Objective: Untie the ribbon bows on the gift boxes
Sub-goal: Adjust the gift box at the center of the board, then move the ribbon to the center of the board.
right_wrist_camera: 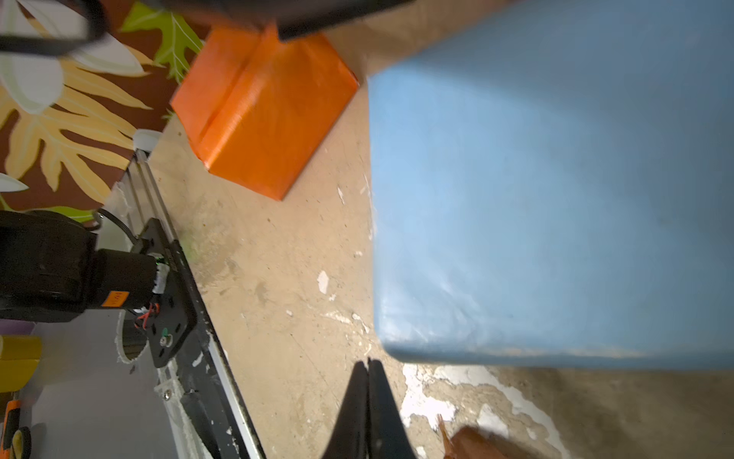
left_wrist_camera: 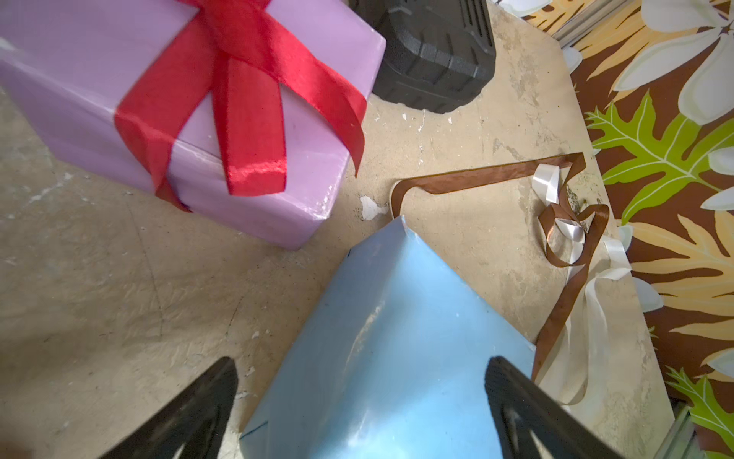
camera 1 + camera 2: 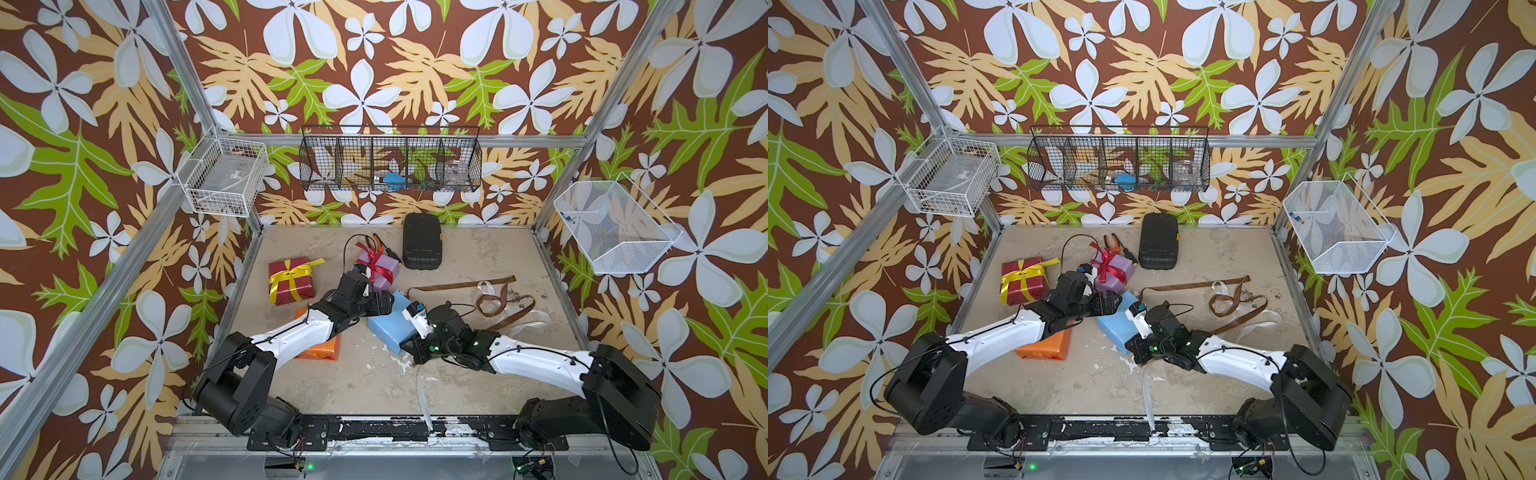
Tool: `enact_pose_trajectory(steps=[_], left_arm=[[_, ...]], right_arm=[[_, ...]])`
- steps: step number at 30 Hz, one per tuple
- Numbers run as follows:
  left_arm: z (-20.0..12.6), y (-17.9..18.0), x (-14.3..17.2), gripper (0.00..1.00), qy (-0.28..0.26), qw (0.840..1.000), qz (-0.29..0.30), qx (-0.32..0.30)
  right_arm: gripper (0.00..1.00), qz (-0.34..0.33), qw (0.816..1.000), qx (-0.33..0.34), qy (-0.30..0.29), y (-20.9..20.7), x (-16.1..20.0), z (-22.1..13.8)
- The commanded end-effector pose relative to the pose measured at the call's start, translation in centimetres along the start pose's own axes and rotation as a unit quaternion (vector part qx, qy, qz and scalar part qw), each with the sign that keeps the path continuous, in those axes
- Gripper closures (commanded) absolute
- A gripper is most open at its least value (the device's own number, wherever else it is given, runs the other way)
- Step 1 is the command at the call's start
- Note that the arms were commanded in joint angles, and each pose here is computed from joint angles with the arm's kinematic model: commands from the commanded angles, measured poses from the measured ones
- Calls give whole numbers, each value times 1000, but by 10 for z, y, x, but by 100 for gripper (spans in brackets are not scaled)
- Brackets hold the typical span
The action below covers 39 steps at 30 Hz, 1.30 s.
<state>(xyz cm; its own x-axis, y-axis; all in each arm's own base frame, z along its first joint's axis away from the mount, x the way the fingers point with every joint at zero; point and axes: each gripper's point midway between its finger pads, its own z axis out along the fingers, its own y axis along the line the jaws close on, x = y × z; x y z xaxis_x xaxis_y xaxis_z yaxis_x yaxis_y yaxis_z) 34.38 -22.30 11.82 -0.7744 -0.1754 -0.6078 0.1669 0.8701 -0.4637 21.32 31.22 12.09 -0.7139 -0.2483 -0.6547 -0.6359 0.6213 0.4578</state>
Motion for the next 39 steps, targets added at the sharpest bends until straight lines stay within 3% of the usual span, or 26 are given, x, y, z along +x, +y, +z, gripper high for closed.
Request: enact_pose_trajectory(steps=[1, 4, 9, 14, 16, 19, 26, 32, 36, 39], left_arm=[[-5, 8, 3, 0, 1, 1000, 7, -15], [-11, 4, 6, 0, 2, 1000, 9, -4], [-14, 2, 22, 0, 23, 1000, 6, 19], [-6, -1, 43, 0, 58, 997, 17, 47], [-4, -3, 48, 1, 66, 996, 17, 56], [-1, -3, 50, 0, 70, 996, 19, 58], [-2, -5, 49, 0, 69, 996, 21, 61], [-1, -4, 51, 0, 72, 995, 21, 60], [-1, -4, 50, 0, 68, 996, 21, 59], [1, -5, 50, 1, 71, 995, 21, 61]], right_arm=[[87, -23, 998, 61, -23, -15, -15, -24], [77, 8, 993, 106, -55, -44, -33, -46], [48, 60, 971, 217, -86, -118, -53, -60], [37, 100, 944, 307, -63, -195, -57, -48], [27, 105, 929, 352, -39, -222, -56, -43], [17, 109, 927, 360, -10, -244, -62, -26], [14, 110, 919, 378, 18, -277, -69, 9], [20, 114, 912, 394, 14, -291, -73, 17], [29, 115, 902, 416, 31, -300, -60, 16], [47, 122, 897, 423, 43, -309, -49, 16]])
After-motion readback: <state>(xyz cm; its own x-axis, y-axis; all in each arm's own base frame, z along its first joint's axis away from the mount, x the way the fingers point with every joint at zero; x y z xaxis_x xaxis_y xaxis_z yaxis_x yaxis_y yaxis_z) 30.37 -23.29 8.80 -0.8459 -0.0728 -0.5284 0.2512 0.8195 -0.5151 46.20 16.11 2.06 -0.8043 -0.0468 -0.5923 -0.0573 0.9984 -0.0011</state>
